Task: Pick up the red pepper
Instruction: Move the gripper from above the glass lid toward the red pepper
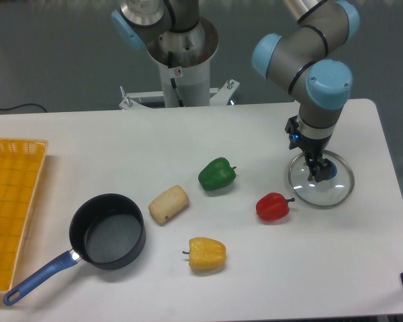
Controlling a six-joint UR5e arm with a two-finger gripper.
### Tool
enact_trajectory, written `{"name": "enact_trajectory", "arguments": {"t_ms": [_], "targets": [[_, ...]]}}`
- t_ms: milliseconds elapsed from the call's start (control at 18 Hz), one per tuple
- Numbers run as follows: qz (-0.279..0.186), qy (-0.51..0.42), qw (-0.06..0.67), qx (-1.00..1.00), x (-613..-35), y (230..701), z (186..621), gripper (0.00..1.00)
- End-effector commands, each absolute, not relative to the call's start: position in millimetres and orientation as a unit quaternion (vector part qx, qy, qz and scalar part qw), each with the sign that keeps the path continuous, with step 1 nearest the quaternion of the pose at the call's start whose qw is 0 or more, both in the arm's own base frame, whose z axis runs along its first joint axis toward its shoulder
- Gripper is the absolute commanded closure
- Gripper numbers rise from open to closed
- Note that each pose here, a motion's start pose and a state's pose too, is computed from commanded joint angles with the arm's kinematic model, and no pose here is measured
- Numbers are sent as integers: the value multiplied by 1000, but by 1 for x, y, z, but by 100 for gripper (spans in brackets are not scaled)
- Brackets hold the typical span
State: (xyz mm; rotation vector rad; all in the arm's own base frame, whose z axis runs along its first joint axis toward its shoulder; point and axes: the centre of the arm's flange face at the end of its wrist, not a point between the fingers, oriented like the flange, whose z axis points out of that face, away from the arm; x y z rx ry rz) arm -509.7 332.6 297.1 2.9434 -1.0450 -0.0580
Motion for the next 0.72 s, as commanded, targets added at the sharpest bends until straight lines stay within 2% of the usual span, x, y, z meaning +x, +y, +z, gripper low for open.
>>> {"name": "enact_trajectory", "arguments": {"t_ms": [333, 722], "targets": [[-8, -333, 1, 943, -504, 339, 286, 0], [-9, -260, 1, 966, -497, 353, 281, 0]]}}
